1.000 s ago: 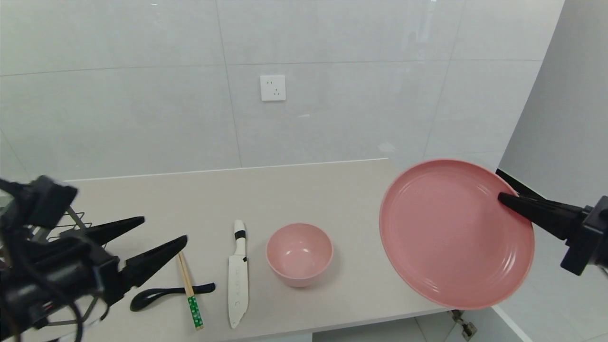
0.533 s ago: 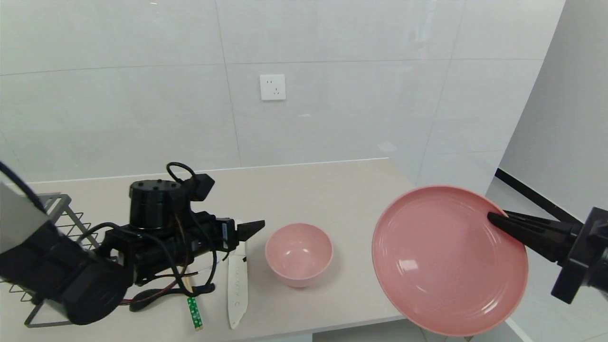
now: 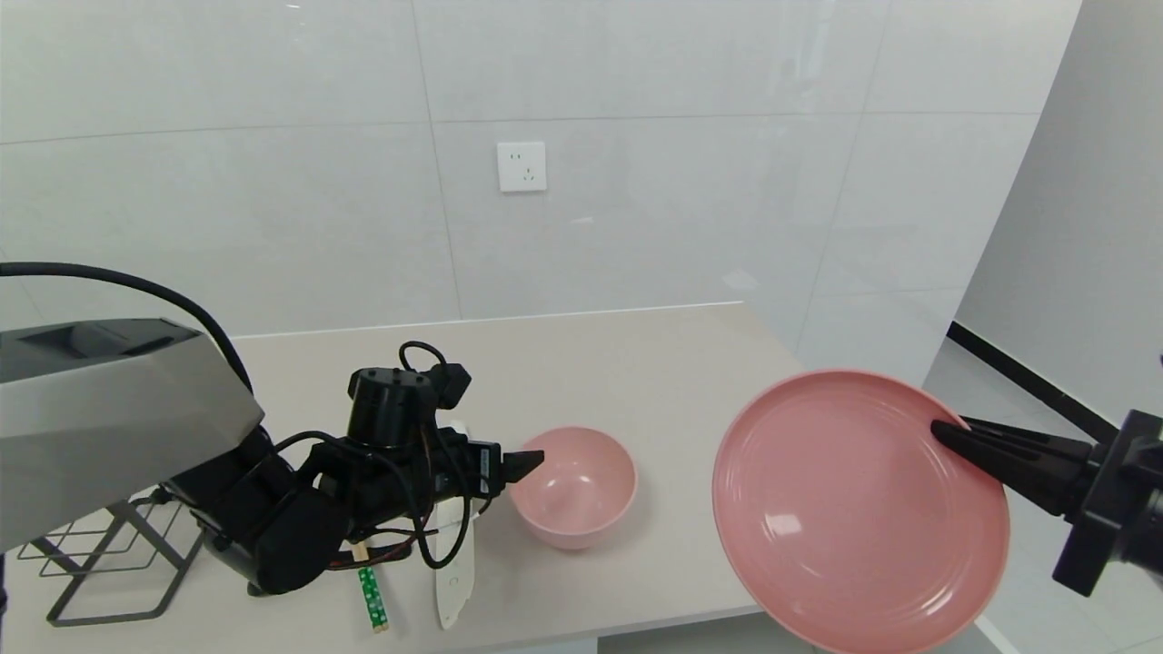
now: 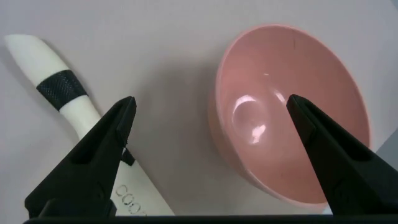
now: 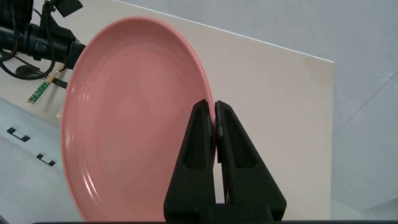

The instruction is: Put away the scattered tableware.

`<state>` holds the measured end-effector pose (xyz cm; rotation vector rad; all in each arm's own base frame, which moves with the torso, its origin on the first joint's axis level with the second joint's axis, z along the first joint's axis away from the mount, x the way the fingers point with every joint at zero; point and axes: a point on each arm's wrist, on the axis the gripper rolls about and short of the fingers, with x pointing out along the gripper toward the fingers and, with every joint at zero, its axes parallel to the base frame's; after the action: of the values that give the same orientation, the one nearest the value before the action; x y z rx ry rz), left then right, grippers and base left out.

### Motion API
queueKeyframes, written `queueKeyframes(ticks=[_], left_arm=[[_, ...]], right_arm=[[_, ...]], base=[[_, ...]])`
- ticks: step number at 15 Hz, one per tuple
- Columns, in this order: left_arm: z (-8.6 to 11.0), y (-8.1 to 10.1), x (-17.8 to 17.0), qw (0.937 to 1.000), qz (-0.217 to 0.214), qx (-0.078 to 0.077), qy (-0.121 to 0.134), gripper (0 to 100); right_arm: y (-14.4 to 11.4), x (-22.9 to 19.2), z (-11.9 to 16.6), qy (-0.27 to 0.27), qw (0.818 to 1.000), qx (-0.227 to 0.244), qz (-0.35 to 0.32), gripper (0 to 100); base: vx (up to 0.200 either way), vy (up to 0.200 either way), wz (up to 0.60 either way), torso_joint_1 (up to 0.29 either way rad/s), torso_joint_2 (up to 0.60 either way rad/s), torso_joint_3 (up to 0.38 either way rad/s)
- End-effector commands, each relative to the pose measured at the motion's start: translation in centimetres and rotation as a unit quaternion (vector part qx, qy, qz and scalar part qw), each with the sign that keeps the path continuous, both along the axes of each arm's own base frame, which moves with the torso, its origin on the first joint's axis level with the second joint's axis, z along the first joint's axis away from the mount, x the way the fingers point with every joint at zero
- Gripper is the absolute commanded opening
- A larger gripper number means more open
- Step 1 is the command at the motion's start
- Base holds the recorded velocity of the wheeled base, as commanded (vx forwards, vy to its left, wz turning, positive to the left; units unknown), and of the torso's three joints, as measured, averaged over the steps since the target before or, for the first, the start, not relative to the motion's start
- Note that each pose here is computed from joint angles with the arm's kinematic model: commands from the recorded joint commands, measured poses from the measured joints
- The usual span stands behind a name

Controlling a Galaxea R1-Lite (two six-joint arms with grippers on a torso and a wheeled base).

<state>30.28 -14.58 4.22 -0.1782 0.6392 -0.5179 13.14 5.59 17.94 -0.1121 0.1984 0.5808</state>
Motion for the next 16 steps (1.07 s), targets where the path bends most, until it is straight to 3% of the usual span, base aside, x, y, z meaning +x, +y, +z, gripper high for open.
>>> queueKeyframes(ticks=[1,5,6,9,11,14,16], left_arm=[[-0.8,-0.7,0.0,0.9999,-0.007,0.005,0.008,100],[-1.9,-1.6,1.2,0.9999,-0.007,0.009,0.011,100],[-2.3,-1.6,1.3,0.9998,-0.002,0.014,0.015,0],[-2.6,-1.5,1.2,0.9993,0.002,0.025,0.029,0],[-2.1,-1.7,1.1,0.9996,-0.001,0.021,0.017,0],[4.1,-1.6,-0.1,0.9979,-0.003,-0.019,-0.062,0],[8.3,-1.1,-1.9,0.9926,0.003,-0.041,-0.115,0]], right_arm=[[0.0,0.0,-0.3,0.004,1.0,-0.002,0.001,0],[0.0,-0.1,-0.2,0.002,1.0,-0.001,0.001,0],[0.0,-0.1,-0.2,0.002,1.0,-0.002,0.001,0],[0.0,-0.1,-0.2,0.002,1.0,-0.002,0.001,0],[-0.1,-0.1,-0.2,0.001,1.0,-0.001,0.0,0],[-0.3,-0.6,0.2,-0.012,1.0,0.004,-0.004,0],[-0.6,-0.9,0.4,-0.02,1.0,0.007,-0.009,0]], base=[[0.0,0.0,0.0,0.0,0.0,0.0],[0.0,0.0,0.0,0.0,0.0,0.0],[0.0,0.0,0.0,0.0,0.0,0.0],[0.0,0.0,0.0,0.0,0.0,0.0],[0.0,0.0,0.0,0.0,0.0,0.0],[0.0,0.0,0.0,0.0,0.0,0.0],[0.0,0.0,0.0,0.0,0.0,0.0]])
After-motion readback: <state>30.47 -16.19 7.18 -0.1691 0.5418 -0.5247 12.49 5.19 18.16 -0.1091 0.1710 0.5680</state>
